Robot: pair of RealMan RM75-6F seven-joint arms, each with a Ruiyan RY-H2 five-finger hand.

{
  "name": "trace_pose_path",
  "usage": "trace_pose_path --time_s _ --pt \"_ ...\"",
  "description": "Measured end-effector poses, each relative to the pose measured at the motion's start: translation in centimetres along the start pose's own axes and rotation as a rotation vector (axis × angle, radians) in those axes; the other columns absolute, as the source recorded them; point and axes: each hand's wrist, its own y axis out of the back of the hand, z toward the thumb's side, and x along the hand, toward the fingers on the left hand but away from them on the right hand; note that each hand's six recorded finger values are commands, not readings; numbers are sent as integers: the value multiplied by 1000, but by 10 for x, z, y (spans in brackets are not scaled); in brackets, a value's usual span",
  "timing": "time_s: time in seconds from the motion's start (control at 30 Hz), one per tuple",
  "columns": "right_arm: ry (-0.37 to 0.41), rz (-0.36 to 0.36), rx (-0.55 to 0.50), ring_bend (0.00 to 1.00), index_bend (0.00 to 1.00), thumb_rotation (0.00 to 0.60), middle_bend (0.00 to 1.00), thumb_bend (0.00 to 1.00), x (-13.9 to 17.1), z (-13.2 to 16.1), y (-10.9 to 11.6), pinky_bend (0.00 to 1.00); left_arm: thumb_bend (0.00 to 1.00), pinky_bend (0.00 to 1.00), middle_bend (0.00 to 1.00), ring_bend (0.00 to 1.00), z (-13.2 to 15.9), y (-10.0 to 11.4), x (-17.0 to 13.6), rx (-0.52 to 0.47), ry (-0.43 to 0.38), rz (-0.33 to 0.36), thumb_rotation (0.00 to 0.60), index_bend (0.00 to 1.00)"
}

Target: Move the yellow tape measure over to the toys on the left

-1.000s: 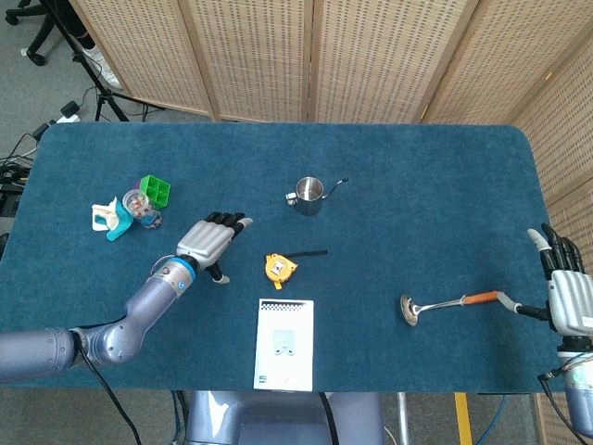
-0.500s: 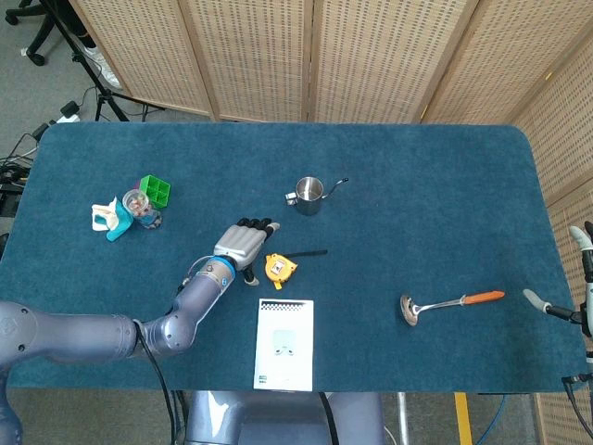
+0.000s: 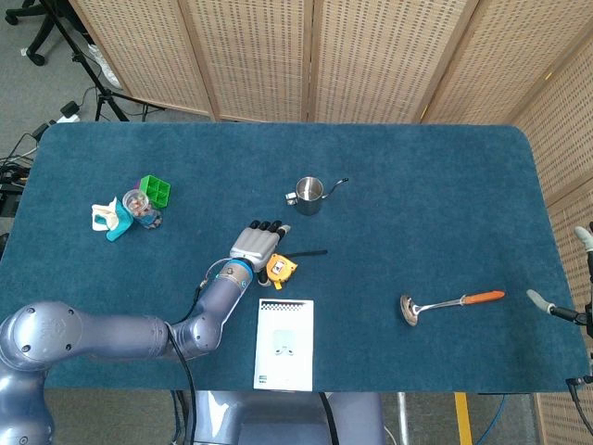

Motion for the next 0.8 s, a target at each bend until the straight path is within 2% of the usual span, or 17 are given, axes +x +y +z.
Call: trace_pose_path --time_s 0.5,0.67,0.8 --pt "-8 -12 -29 0 60 600 0 2 0 -7 7 0 58 0 0 0 15 -21 20 21 25 -12 600 130" --pt "-7 -15 -34 0 60 600 0 2 0 -7 8 0 79 5 0 0 18 -24 22 35 30 -1 600 212" --pt "-6 -15 -36 0 60 600 0 2 1 -7 8 0 108 46 12 32 20 -24 21 49 38 24 600 298"
